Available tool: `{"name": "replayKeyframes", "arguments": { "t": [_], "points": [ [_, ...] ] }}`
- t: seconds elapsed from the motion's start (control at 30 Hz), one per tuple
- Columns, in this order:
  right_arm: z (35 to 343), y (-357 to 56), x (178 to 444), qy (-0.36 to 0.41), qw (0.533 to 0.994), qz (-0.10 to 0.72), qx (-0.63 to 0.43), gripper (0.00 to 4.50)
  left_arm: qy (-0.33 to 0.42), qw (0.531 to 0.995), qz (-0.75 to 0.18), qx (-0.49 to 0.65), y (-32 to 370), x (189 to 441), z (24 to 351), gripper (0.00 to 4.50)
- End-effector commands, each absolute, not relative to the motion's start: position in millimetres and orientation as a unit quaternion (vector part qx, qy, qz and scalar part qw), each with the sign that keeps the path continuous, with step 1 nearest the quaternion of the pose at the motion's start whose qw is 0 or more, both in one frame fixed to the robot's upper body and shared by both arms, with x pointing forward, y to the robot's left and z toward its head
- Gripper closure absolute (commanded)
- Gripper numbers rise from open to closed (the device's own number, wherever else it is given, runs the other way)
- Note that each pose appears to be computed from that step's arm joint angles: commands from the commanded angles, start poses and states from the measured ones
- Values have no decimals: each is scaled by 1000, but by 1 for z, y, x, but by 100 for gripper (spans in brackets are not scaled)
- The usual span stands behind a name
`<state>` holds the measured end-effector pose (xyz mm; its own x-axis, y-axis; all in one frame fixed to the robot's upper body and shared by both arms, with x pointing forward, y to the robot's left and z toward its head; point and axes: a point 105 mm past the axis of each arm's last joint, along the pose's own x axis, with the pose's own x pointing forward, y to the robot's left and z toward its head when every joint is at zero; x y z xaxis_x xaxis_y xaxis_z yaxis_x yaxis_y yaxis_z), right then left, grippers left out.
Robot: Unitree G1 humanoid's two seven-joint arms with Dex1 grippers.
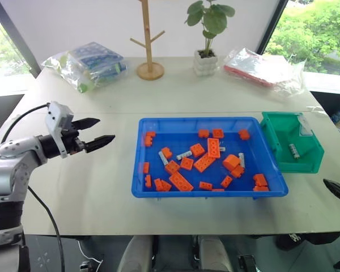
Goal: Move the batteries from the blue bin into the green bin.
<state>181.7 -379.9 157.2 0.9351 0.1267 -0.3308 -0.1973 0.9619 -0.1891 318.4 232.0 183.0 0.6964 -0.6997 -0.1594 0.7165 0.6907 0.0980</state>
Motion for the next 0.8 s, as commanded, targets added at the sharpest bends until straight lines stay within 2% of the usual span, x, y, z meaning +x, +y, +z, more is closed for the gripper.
{"name": "replayKeyframes", "arguments": {
  "t": [0.03, 0.43, 0.7, 0.8],
  "points": [
    [166, -378, 183, 147, 978, 85, -125, 4, 38, 912, -397, 93, 228, 315, 192, 0],
    [169, -379, 189, 147, 976, 85, -133, 4, 29, 911, -402, 87, 221, 318, 199, 0],
    [186, -371, 199, 137, 972, 105, -157, 4, 28, 898, -430, 83, 206, 313, 201, 0],
    [201, -354, 212, 121, 968, 143, -165, 4, 26, 887, -452, 85, 198, 311, 206, 0]
  ]
}}
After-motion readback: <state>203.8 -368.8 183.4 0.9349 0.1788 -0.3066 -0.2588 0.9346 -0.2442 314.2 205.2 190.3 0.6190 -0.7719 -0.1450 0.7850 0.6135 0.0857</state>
